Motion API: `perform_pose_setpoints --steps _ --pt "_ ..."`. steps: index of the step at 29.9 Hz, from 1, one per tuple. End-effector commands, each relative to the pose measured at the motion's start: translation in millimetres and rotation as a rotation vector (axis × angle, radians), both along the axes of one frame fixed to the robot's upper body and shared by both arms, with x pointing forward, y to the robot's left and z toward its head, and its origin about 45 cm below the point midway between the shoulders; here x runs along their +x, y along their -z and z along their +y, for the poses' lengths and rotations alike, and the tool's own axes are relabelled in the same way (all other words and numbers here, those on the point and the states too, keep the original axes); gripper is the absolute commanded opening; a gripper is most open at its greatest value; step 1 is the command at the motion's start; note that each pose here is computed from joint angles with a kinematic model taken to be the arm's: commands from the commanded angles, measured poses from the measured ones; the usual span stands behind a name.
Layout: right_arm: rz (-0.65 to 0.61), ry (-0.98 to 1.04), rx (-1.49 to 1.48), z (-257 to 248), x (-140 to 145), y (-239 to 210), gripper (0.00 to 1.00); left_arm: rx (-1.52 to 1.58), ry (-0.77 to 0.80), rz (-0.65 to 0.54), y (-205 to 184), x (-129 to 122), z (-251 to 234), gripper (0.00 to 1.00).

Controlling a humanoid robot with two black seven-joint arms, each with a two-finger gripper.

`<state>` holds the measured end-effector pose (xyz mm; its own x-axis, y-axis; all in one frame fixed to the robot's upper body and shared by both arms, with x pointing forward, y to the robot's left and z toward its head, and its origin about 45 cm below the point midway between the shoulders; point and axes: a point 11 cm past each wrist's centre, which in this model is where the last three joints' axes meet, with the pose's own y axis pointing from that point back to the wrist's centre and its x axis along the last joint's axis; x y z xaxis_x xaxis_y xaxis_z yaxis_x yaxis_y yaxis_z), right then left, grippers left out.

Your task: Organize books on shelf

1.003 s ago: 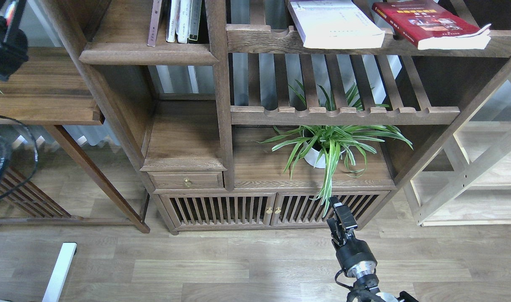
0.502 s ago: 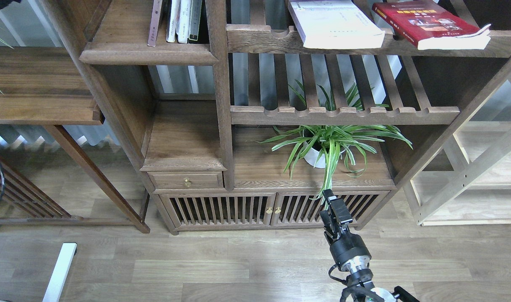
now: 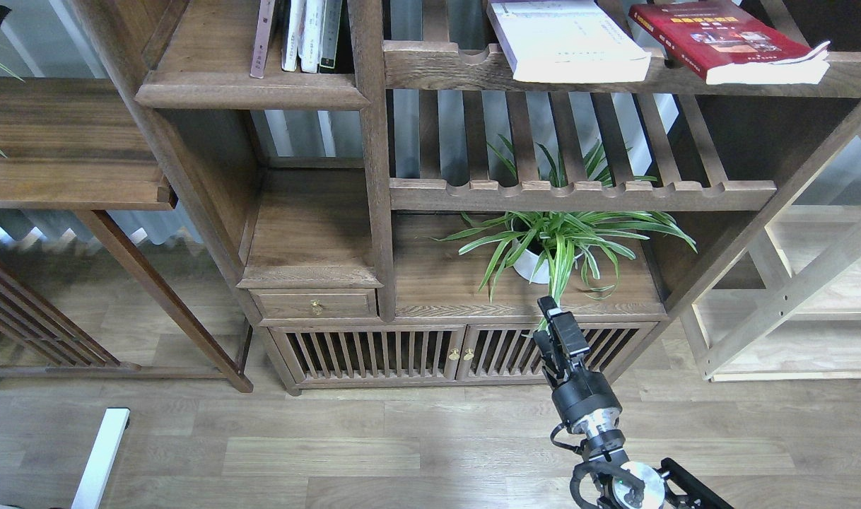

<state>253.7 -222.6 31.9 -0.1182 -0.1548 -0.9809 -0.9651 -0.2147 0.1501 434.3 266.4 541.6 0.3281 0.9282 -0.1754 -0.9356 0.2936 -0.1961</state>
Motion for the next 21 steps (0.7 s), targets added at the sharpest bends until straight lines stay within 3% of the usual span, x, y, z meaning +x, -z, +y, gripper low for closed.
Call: perform_pose_setpoints --steps 1,12,21 --pt "-0.015 -0.018 0.006 8 4 -4 0.99 -0.023 -0.024 0.003 -1 0 9 0.98" --pt "-0.051 -0.046 -0.026 2 17 -14 0.99 -0.096 0.019 0.037 13 0 6 0.99" --pt "-0.056 -0.044 -0.039 -4 18 -16 0.99 -0.202 0.128 0.173 69 -5 -10 0.99"
